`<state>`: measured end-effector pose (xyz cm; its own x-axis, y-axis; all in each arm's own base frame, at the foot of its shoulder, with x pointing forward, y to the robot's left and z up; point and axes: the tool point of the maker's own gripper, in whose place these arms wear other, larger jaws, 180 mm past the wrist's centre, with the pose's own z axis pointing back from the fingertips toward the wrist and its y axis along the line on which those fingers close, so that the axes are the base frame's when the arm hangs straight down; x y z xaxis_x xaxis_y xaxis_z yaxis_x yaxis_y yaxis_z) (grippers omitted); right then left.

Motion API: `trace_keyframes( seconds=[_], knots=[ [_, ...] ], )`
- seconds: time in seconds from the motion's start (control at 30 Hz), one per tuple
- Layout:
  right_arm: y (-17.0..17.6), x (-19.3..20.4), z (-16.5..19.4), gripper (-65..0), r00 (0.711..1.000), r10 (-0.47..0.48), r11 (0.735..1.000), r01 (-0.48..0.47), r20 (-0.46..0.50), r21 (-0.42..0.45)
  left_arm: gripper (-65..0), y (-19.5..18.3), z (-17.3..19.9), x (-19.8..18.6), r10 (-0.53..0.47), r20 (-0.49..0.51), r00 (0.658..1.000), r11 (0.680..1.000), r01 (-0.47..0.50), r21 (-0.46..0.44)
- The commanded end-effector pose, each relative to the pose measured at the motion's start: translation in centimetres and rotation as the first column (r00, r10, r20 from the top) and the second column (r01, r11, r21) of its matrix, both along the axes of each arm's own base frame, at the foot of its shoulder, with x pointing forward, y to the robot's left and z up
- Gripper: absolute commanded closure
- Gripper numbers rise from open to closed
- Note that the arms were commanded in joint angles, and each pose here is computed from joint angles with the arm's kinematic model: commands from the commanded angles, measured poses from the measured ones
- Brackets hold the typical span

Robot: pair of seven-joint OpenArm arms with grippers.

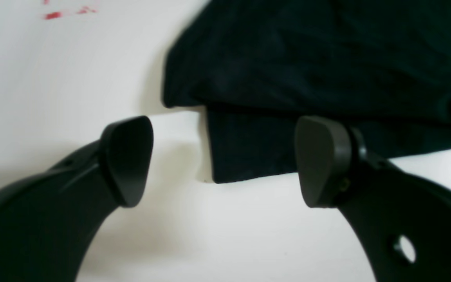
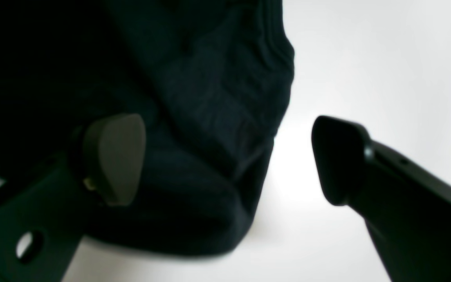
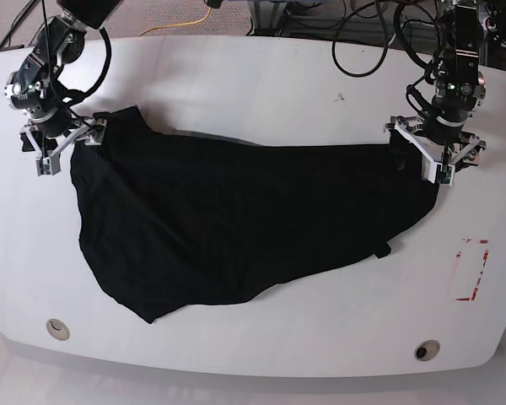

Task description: Layout the t-shirt on the table in an organized manner, then fold the t-shirt properly

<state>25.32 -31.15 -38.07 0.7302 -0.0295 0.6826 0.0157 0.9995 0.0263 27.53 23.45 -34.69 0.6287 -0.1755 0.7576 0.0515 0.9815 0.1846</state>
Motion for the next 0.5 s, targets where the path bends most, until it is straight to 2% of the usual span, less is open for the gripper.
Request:
trace_keyframes(
  seconds=[0.0, 0.13, 0.47],
  knots=[
    [-2.2, 0.7, 0.6, -65.0, 0.998, -0.057, 0.998, 0.057, 0.036, 0.008, -52.5, 0.6, 1.4, 0.7, 0.016, 0.054, 0.998, 1.0, -0.016, 0.012],
    [-3.8, 0.7, 0.2, -65.0, 0.994, -0.102, 0.995, 0.101, 0.028, 0.028, -52.5, 0.7, 1.4, 0.7, 0.015, 0.053, 0.998, 1.0, -0.016, 0.013],
    [-4.0, -0.3, -0.5, -65.0, 0.995, -0.101, 0.995, 0.101, -0.002, 0.026, -52.5, 0.7, 1.4, 0.7, 0.015, 0.051, 0.999, 1.0, -0.015, 0.012]
  ],
)
